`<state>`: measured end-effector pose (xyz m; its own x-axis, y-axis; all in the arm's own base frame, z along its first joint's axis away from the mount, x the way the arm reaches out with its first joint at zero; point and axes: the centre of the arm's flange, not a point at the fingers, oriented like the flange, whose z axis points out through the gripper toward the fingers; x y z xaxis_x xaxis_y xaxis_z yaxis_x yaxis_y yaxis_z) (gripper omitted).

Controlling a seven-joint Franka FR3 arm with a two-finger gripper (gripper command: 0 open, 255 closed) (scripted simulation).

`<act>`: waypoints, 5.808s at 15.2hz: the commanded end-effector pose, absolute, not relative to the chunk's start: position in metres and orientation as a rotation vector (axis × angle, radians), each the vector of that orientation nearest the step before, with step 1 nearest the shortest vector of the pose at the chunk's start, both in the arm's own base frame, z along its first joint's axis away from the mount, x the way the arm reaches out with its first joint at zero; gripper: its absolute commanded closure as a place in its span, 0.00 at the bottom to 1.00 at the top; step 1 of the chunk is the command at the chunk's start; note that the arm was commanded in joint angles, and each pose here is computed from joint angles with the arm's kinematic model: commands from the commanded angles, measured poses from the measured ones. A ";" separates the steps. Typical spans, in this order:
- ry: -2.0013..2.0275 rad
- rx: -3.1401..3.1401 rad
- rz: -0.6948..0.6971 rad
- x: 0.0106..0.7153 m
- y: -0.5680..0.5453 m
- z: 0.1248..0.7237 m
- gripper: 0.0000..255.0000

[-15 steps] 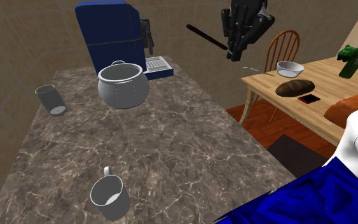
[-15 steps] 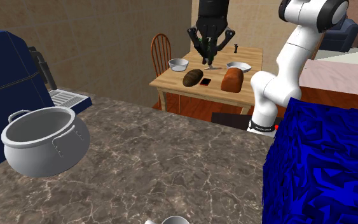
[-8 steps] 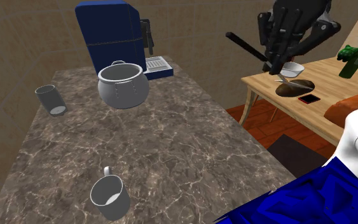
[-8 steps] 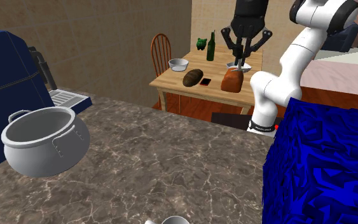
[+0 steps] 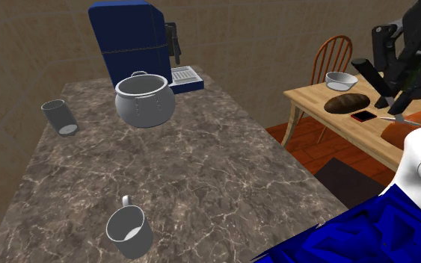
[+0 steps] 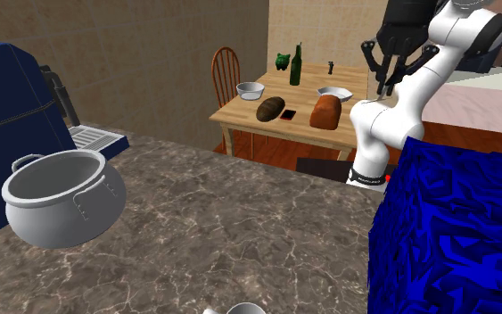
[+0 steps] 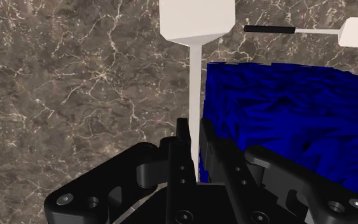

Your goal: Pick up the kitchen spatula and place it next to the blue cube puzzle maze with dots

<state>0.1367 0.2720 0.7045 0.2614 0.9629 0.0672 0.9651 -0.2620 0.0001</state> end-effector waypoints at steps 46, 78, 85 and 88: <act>-1.882 -2.463 -0.081 0.126 0.271 0.458 1.00; -1.882 -2.463 -0.081 0.126 0.270 0.350 0.00; -1.882 -2.463 -0.081 0.126 0.268 0.400 0.00; -1.882 -2.463 -0.081 0.126 0.268 0.400 0.00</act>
